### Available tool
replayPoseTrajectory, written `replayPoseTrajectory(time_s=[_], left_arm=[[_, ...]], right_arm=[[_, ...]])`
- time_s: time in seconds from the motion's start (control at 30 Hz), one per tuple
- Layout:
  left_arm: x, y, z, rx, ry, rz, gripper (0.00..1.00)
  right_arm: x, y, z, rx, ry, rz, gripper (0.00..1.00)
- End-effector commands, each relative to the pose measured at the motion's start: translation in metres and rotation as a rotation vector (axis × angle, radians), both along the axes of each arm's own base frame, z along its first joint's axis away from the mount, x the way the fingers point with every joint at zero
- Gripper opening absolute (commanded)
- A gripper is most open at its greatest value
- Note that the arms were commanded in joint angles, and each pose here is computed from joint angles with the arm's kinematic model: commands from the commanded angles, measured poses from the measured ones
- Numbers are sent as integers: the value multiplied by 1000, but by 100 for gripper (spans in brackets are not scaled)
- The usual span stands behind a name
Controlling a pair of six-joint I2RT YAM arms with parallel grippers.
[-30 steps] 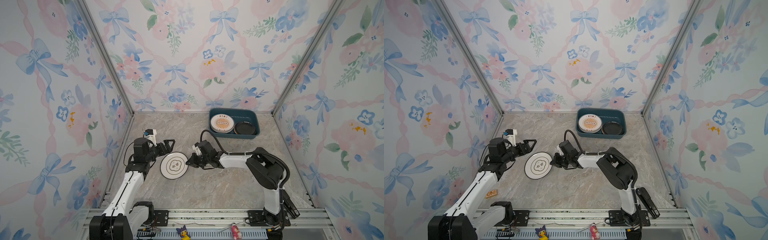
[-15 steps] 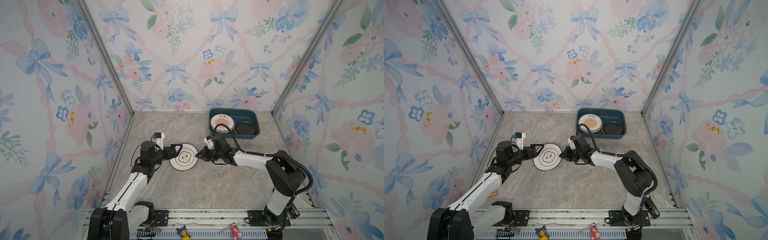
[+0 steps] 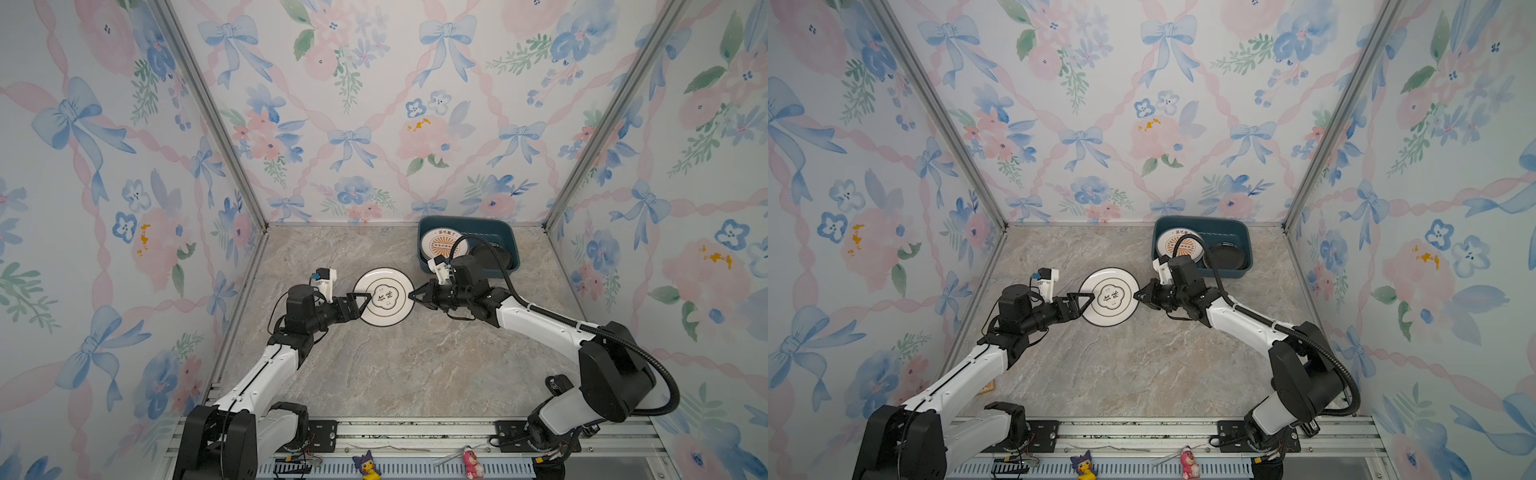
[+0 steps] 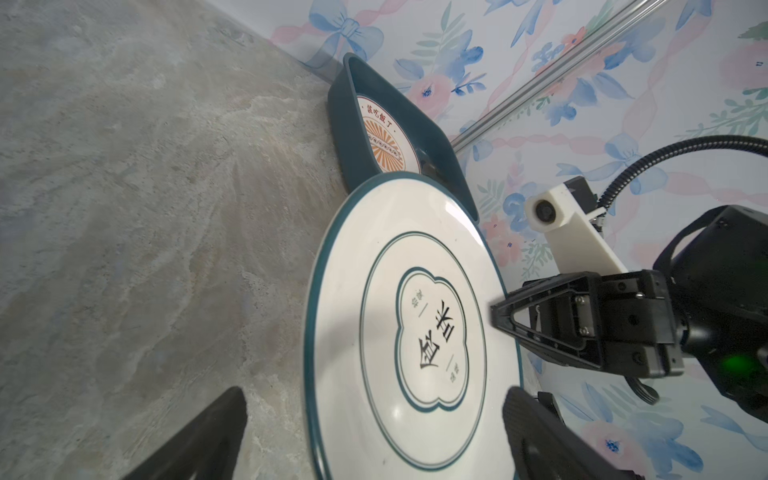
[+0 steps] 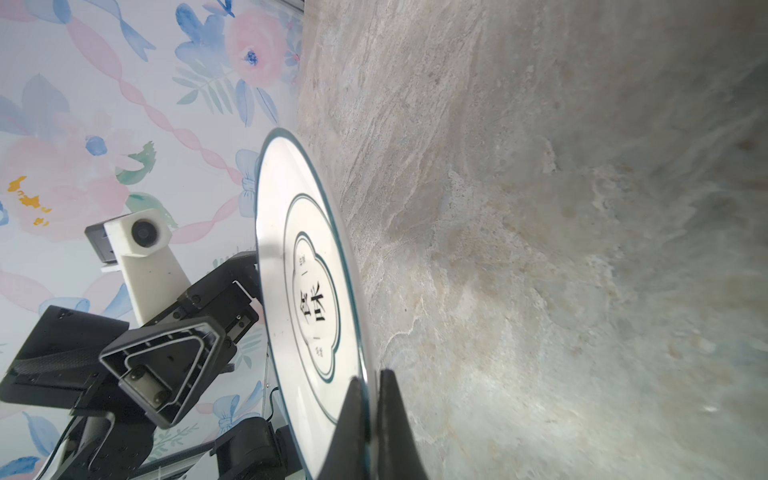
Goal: Place the plates into the plastic bin on the countertop
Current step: 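Tilt the white plate upright with the right gripper while the left gripper grasps its edge, then hold the upright white plate between both grippers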
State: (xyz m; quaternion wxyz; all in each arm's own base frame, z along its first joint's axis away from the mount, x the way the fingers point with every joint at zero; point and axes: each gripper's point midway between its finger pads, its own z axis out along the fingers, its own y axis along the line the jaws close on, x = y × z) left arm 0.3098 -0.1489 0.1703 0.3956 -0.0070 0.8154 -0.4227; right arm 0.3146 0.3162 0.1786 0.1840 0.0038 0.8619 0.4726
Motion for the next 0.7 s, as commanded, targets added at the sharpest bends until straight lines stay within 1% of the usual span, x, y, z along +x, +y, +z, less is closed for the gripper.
replayPoseTrajectory(time_s=[0.0,0.1,0.13,0.3,0.43,0.67], left_arm=[[-1,-6,4,-21,-17,-29,98],[0,-8,7,-28,-21,-31,98],[-1,-9,8,-31,-23,-36,96],[-4,-19,13,-58,-30,-78,78],[-6,-23,16,-82,-42,-100,61],[-9,-27,18,-97,-42,-125,47]], right_arm=[[-3,-1,26,19,-53,29,0],[-3,0,29,29,-55,30,0],[-3,0,29,33,-51,30,0],[-3,4,30,60,-46,37,0],[-3,6,31,73,-47,44,0],[-2,10,30,92,-46,56,0]])
